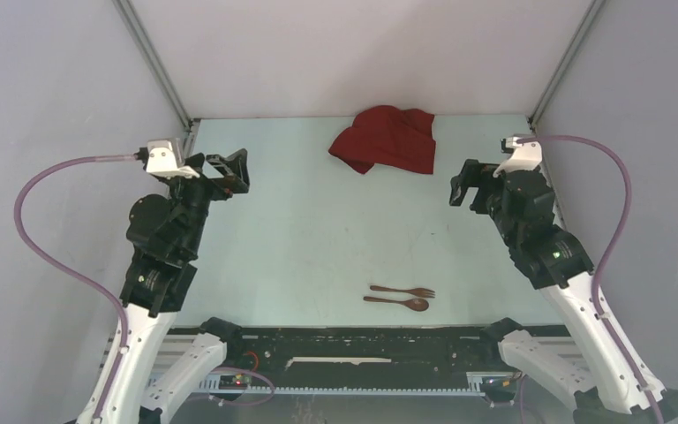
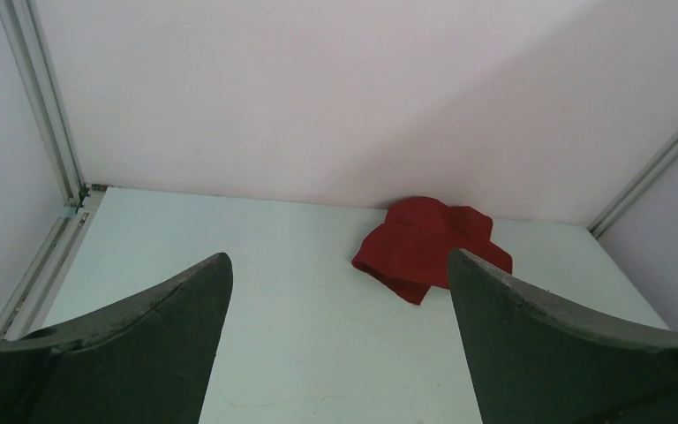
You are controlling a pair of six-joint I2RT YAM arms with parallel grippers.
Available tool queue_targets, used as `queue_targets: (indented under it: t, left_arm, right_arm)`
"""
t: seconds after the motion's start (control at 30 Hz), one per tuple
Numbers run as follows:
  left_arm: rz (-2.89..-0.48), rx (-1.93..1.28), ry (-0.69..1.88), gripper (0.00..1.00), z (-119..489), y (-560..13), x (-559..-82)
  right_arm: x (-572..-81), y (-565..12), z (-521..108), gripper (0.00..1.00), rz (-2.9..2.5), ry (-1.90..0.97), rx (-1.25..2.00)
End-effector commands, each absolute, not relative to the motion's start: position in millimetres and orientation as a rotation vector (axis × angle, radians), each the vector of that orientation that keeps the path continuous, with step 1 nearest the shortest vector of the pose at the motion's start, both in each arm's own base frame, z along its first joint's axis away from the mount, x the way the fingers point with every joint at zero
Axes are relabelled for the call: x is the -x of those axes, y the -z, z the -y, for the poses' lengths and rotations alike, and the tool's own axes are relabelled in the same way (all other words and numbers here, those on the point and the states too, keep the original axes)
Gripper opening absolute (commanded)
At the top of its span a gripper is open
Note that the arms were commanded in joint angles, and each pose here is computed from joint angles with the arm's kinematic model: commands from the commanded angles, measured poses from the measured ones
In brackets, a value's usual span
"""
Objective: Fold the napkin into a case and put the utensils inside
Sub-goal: Pick up the crumpled napkin from the center of the board.
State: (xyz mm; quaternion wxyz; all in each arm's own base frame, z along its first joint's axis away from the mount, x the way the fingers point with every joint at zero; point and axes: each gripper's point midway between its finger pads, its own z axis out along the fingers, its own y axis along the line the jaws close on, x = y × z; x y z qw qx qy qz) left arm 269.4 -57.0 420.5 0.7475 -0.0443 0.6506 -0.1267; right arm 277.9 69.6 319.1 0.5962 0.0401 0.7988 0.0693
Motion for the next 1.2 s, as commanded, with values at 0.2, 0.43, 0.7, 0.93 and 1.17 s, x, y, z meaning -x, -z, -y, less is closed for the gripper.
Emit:
queue_targets:
  t: [0.2,0.43,0.7,0.93,1.17]
  left_arm:
    - [-1.426,0.087,0.192,1.0,52,-411,-282]
    - [-1.444,0.065,0.219,1.0,60,-403,-285]
    - [-1.468,0.039,0.257,1.0,70,-394,-293]
    - [-1.481,0.022,0.294,1.0,78,-389,-295]
    - [-1.489,-0.001,0.343,1.0,88,-389,-297]
  right_arm:
    - [-321,-283,-89,0.99,-2.011,-0.041,-0.072]
    - [-375,-215,-116,1.0,-2.145,0.36,0.326]
    - [-455,-140,-171,0.92,-1.995,0.499,0.88]
    - [-515,-102,-155,0.81,-2.119,0.458,0.851]
    - [-564,-106,-125,0.81,-2.36,-0.003,0.347]
